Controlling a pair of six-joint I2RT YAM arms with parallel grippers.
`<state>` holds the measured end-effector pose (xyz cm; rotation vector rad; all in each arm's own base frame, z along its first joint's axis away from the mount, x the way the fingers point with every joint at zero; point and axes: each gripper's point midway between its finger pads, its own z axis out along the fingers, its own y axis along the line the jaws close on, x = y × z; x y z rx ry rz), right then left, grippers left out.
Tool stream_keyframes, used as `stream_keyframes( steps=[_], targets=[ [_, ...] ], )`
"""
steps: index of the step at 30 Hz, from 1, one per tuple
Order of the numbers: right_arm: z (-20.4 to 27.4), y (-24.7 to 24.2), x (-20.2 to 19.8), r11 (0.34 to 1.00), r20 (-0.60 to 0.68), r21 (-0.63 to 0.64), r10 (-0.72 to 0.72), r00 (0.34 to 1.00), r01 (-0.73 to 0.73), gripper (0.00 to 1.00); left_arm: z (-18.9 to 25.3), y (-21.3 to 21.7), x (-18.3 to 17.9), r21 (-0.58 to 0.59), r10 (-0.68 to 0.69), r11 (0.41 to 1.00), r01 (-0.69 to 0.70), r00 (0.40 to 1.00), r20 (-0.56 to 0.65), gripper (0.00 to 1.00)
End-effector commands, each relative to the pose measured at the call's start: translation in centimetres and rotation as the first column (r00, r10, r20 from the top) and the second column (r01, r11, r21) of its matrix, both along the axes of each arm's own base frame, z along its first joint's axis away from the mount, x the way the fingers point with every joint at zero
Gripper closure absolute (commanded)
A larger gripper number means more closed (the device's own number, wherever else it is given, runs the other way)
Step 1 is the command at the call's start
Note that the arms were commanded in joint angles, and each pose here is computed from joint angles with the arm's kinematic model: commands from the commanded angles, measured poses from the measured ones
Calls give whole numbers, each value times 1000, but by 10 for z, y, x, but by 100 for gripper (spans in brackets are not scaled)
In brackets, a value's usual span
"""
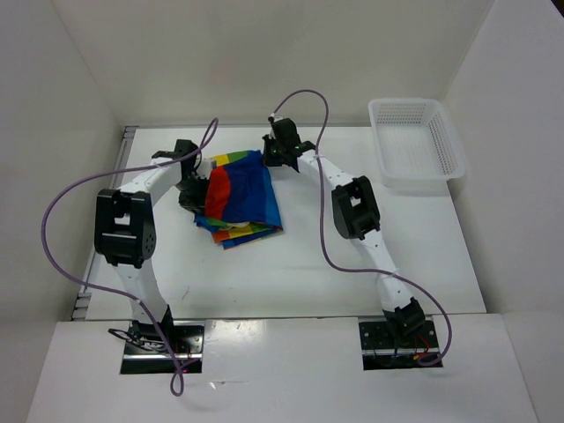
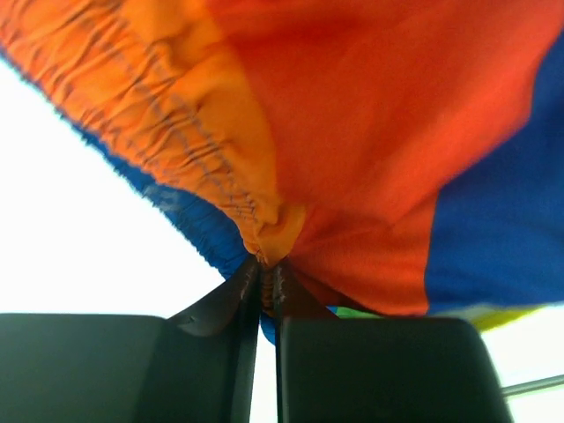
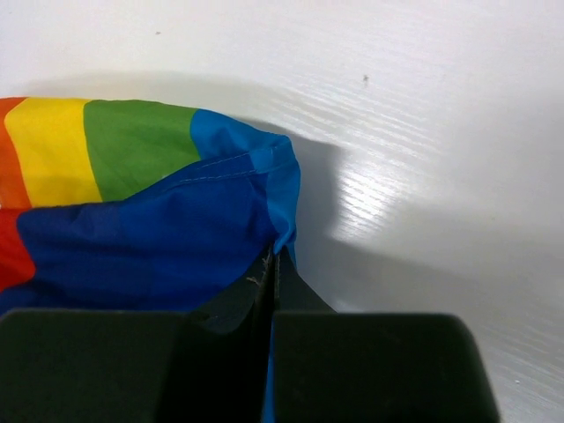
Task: Fold and stack the shorts
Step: Fold the shorts
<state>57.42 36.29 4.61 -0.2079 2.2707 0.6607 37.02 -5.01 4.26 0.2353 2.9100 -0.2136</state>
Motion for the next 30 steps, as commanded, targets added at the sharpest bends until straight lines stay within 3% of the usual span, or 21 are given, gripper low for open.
stream_keyframes(
  steps=[1, 4, 7, 9, 10, 12, 15, 16, 17, 22, 26, 30],
  targets=[
    [45, -16, 25, 992, 127, -20, -118, 985, 122, 100, 24, 9, -23, 30, 8, 1000, -8, 1000, 6, 84],
    [58, -16, 25, 993, 148, -18, -109, 983, 113, 100, 18, 6, -33, 31, -1, 1000, 2, 1000, -18, 76],
    [70, -11, 17, 999, 165, -21, -33, 986, 37, 69, 19, 1, -31, 2, -7, 1000, 7, 1000, -11, 64],
    [78, -6, 6, 999, 169, -21, 37, 985, -34, 42, 21, 1, -29, 2, -7, 1000, 7, 1000, -2, 58],
    [105, -7, 2, 998, 215, -25, 68, 974, -64, 38, 25, 1, -25, 1, -7, 1000, 7, 1000, 12, 54],
    [114, -10, -14, 993, 209, -35, 116, 971, -111, 32, 34, 0, -19, -1, -7, 1000, 7, 999, 41, 49],
    [138, -21, -56, 976, 194, -31, 216, 957, -214, 28, 59, 1, -7, 1, -5, 1000, 5, 992, 122, 41],
    [111, -33, -77, 968, 114, -45, 249, 962, -245, 28, 64, 2, -3, -11, 2, 1000, 0, 991, 137, 39],
    [132, -36, -94, 957, 141, -38, 291, 946, -289, 28, 74, 6, 9, -14, 14, 1000, -12, 983, 182, 38],
    [55, -62, -168, 937, -86, -28, 344, 935, -347, 28, 90, 5, 63, -40, 24, 999, -12, 947, 321, 32],
    [13, -69, -187, 936, -175, -26, 341, 924, -350, 28, 59, 16, 106, -18, 47, 999, -43, 950, 309, 32],
    [-5, -60, -191, 928, -209, 2, 365, 907, -373, 28, 43, 26, 127, 10, 64, 997, -70, 948, 311, 32]
  ],
)
